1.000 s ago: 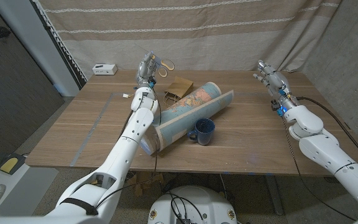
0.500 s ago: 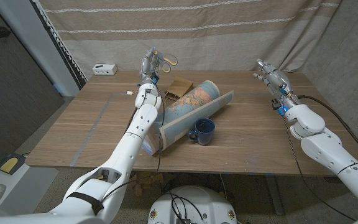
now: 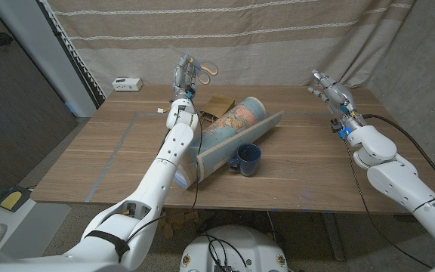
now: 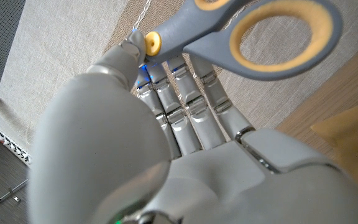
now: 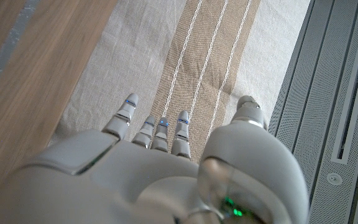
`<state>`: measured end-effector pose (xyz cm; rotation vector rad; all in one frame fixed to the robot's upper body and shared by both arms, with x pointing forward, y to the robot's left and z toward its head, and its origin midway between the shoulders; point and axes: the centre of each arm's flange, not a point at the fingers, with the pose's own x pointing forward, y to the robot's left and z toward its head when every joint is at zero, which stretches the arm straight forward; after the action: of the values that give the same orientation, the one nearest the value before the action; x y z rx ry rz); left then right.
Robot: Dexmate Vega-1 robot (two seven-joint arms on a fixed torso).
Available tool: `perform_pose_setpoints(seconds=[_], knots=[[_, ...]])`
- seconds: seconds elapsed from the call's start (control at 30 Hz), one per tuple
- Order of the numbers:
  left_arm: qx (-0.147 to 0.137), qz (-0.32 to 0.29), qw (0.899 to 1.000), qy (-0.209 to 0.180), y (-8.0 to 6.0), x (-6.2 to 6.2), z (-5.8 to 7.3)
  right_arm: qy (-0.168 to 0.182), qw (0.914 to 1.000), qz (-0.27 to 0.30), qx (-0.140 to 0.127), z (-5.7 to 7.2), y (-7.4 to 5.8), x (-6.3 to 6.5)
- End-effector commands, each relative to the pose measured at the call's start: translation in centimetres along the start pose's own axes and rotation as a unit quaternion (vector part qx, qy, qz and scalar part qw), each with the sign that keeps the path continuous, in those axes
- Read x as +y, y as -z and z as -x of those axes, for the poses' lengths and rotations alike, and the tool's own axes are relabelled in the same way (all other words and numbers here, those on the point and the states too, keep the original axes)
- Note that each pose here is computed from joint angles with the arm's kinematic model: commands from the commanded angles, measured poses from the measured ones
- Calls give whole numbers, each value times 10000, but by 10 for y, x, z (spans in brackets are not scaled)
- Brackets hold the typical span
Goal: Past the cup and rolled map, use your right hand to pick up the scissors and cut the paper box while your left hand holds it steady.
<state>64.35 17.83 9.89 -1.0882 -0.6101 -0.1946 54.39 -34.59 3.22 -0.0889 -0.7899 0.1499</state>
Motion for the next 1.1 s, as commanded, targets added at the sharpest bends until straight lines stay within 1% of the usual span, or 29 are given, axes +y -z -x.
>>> perform_pose_setpoints(seconds=[0.03,0.4,0.57,0.7,0.8,0.97,1.1], knots=[[87,209,9997,54,2,-4,1,16,10000,21,36,1,-3,0],[84,335,9993,106,-4,-8,0,-9,10000,10,52,1,-3,0],[87,429,9990,102,-6,-8,0,-7,10000,-4,99,-1,-2,0],[50,415,9991,60,-7,-5,1,-39,9999,-12,137,-3,3,1],[128,514,9986,-46,-4,-1,2,-43,9999,-19,166,-3,5,2],[169,595,9981,-79,-4,2,4,-25,9999,32,131,-3,2,4],[170,653,9977,-99,-4,4,4,-87,9999,92,23,-3,-6,9]])
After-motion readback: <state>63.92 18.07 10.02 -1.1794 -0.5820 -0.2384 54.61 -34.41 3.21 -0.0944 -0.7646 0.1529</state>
